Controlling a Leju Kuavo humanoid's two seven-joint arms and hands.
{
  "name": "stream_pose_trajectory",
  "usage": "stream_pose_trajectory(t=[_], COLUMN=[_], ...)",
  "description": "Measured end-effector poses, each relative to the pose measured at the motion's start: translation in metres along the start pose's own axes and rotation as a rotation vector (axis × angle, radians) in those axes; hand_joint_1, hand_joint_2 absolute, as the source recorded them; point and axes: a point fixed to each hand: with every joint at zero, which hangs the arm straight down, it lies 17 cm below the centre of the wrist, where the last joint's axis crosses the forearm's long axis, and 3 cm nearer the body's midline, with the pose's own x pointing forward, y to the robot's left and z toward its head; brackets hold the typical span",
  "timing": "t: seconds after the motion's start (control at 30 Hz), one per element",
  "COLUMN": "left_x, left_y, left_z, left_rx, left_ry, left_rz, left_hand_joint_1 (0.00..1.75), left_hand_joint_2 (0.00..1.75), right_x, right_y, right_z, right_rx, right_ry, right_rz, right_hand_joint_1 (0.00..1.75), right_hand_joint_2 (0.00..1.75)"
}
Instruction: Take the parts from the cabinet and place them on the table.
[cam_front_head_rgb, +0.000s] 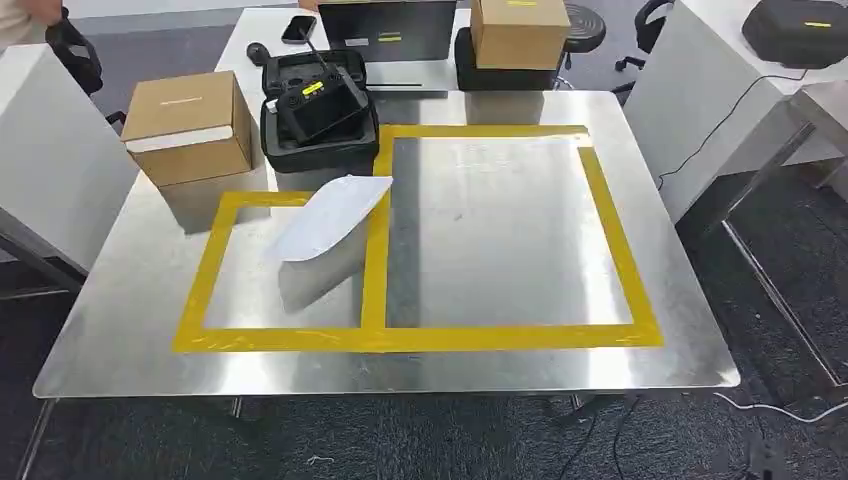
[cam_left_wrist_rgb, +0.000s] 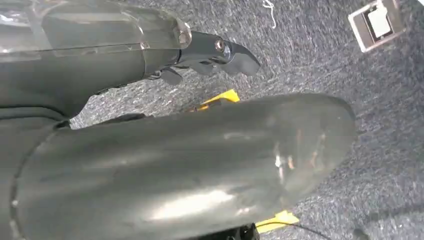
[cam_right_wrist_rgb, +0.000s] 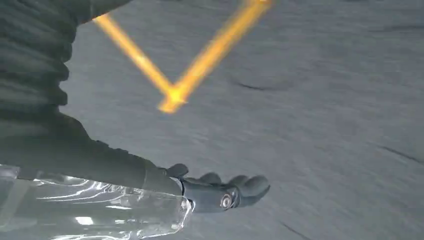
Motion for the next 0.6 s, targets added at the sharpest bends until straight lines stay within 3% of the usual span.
stream_pose_trajectory(t=[0.23, 0.6], left_x=[0.002, 0.002], left_y=[0.000, 0.000], left_z=[-0.001, -0.001], left_rx=[-0.005, -0.027], left_ry=[-0.006, 0.002], left_rz=[-0.010, -0.028], left_hand_joint_1=[0.00, 0.00], left_hand_joint_2=[0.00, 0.00], right_x=[-0.112, -0.184], right_y=[0.079, 0.129], right_z=[0.029, 0.071], right_rx=[0.169, 0.352], right_ry=[0.277, 0.441], right_rz=[0.129, 0.260], right_hand_joint_1=[0.00, 0.00], right_hand_joint_2=[1.75, 1.75])
